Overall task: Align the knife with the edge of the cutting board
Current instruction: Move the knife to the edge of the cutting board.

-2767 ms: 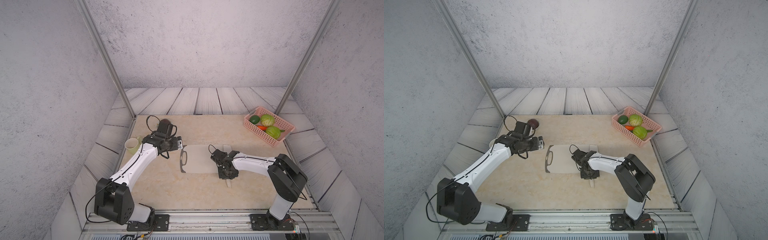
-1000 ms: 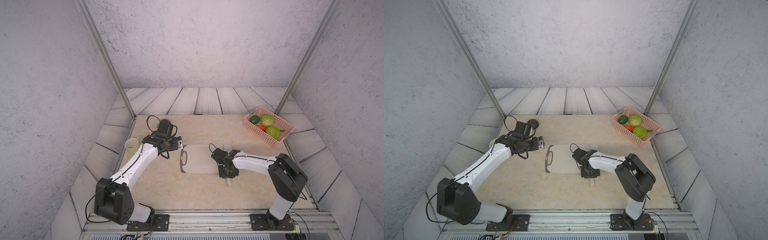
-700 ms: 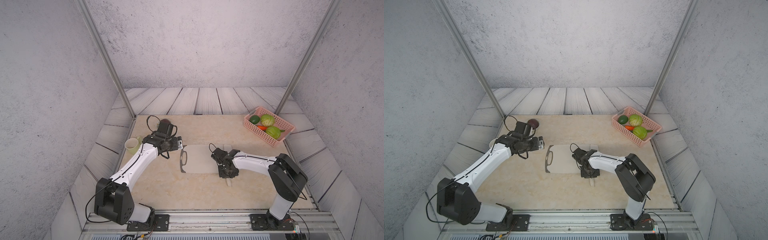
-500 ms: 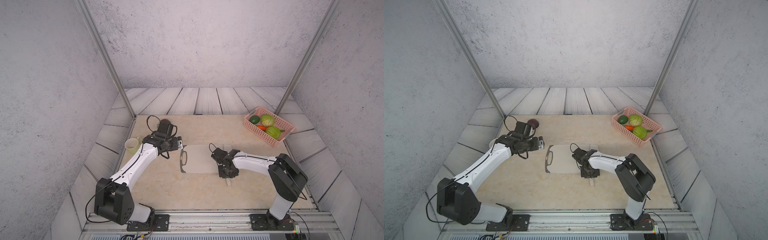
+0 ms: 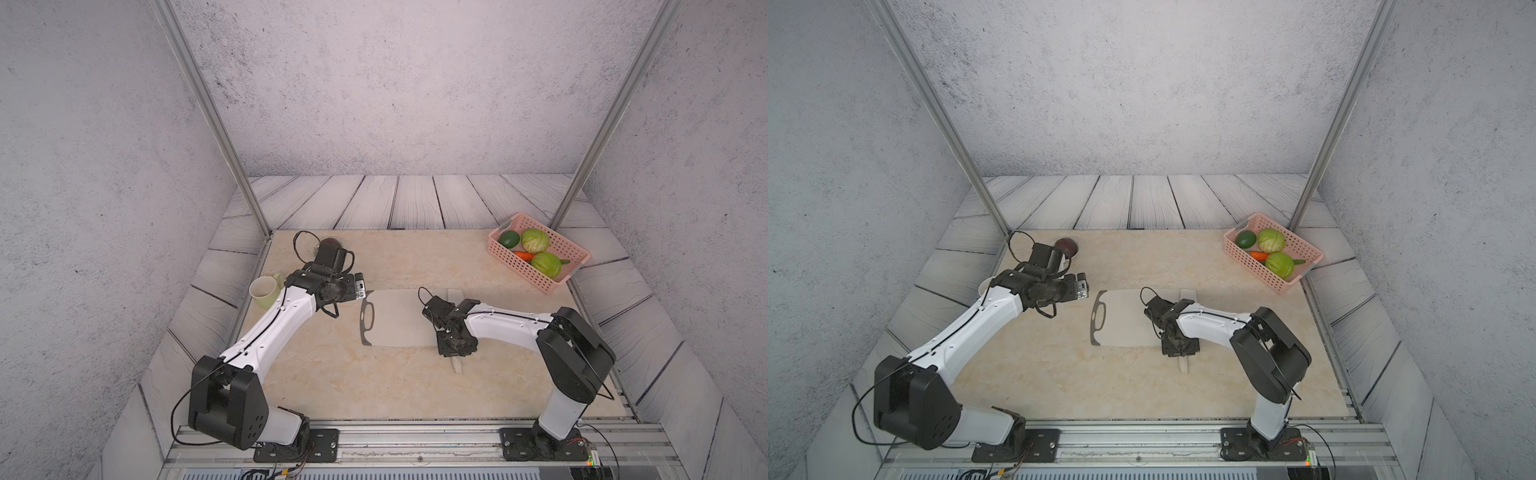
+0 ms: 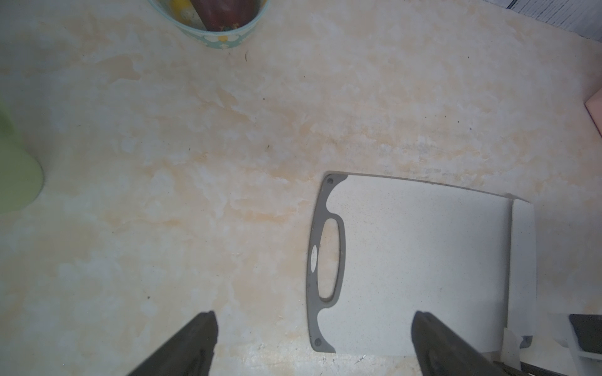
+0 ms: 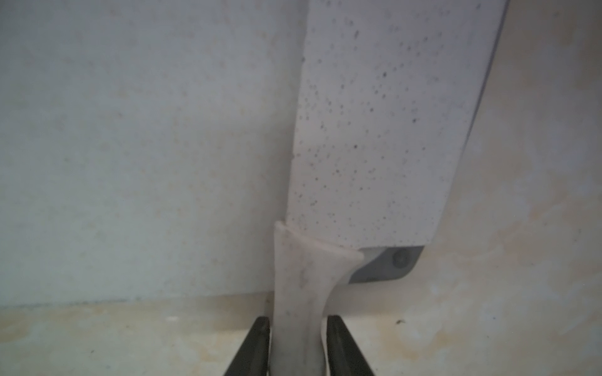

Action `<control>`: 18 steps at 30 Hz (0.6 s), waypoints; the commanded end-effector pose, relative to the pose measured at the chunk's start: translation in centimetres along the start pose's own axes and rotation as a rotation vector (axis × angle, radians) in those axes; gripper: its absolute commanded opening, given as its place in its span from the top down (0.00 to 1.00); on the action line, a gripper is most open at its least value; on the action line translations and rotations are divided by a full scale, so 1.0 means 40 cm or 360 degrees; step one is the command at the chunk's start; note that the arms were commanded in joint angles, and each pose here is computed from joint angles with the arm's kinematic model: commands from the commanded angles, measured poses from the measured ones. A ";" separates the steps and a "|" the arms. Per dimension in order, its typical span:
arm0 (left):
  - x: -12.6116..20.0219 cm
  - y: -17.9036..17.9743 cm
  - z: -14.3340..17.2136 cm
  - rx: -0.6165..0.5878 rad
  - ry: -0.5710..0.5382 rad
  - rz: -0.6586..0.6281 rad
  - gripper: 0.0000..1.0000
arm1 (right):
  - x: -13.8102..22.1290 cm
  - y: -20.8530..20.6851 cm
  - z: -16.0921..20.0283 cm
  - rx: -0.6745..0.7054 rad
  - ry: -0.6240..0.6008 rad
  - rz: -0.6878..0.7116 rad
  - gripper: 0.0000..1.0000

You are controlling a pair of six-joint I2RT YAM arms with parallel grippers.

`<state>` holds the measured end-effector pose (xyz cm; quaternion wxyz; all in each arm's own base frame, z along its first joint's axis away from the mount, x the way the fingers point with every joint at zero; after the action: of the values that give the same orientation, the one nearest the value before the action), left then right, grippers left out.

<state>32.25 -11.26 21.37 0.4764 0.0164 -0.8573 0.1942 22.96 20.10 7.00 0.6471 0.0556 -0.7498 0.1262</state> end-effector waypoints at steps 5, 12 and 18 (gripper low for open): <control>0.012 -0.003 -0.003 -0.0018 -0.0027 0.0009 0.02 | 0.025 -0.009 -0.003 -0.0004 -0.0016 0.0005 0.58; 0.013 -0.003 -0.003 -0.0019 -0.0028 0.0011 0.02 | 0.064 -0.013 -0.007 0.0007 -0.0084 -0.0039 0.32; 0.011 -0.003 -0.002 -0.0019 -0.0025 0.0009 0.02 | 0.110 -0.008 -0.014 0.0046 -0.0180 -0.0143 0.04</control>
<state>32.25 -11.26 21.37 0.4764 0.0163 -0.8574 0.1940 22.98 20.34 10.33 0.6161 0.0901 -0.7750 0.1086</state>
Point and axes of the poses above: each gripper's point midway between its finger pads, its own x axis back along the fingers, its own y axis along the line the jaws close on, z = x × y, the point moved 5 cm from there along x, back along the fingers, and after that the axes turned 11 degrees about x, right-handed, at the moved point
